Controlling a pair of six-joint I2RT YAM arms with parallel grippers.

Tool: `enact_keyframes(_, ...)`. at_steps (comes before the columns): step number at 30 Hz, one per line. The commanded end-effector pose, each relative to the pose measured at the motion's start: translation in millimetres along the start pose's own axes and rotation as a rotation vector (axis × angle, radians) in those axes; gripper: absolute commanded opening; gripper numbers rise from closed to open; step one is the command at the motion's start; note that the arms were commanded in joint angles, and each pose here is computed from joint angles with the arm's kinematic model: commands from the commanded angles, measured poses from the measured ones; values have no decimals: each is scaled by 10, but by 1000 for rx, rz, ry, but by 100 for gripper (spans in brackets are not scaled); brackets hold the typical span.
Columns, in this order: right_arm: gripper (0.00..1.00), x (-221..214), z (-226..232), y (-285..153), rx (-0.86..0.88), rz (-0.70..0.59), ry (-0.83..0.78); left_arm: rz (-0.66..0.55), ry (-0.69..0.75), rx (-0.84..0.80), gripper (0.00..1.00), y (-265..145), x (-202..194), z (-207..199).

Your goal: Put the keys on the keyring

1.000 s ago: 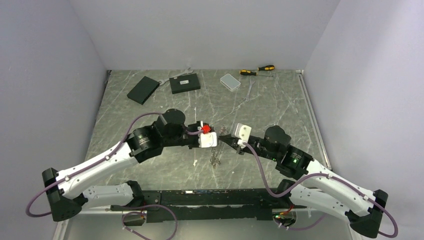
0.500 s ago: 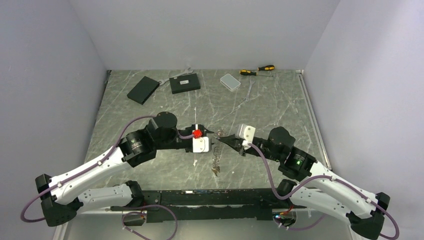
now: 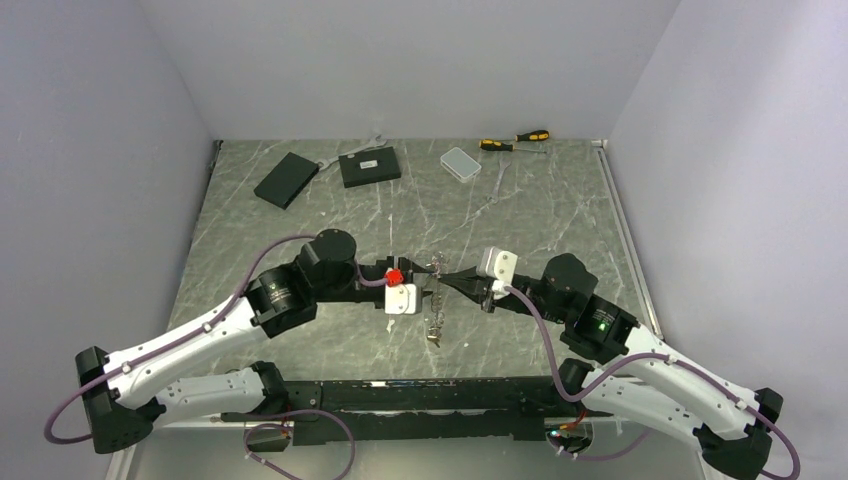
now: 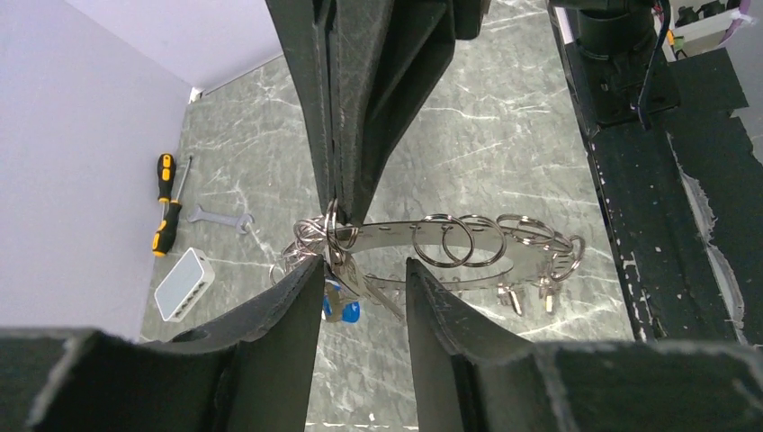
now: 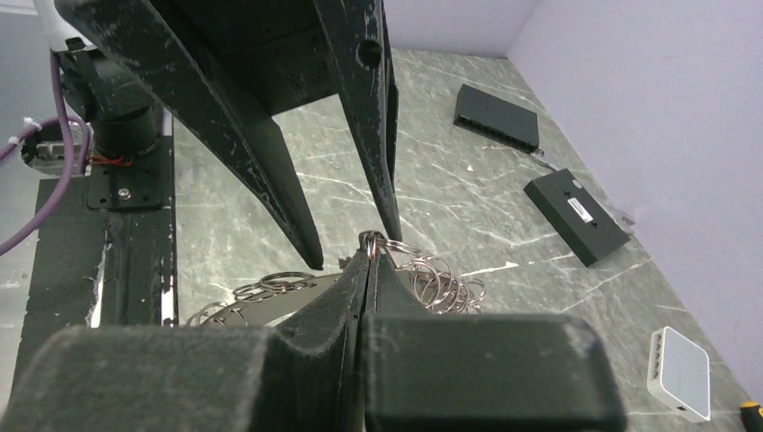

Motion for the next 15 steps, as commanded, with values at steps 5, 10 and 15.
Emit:
enact_keyframes(5, 0, 417, -8, -38, 8, -135, -30, -88, 126, 90, 40, -5, 90, 108)
enact_keyframes(10, 0, 417, -7, -24, 13, -134, -29, -76, 159, 135, 36, -31, 72, 150)
enact_keyframes(15, 0, 418, -5, -16, 17, -132, -31, -86, 156, 161, 37, -45, 81, 167)
Point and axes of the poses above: each gripper's point midway between its finger pads, its own y axis out along the fingers, its own z axis along the line the jaws close on, x = y × z, the point moved 6 cm from there along -y, back along the fingers, and after that the axes turned 9 degrees about y, right-handed, at the moved point
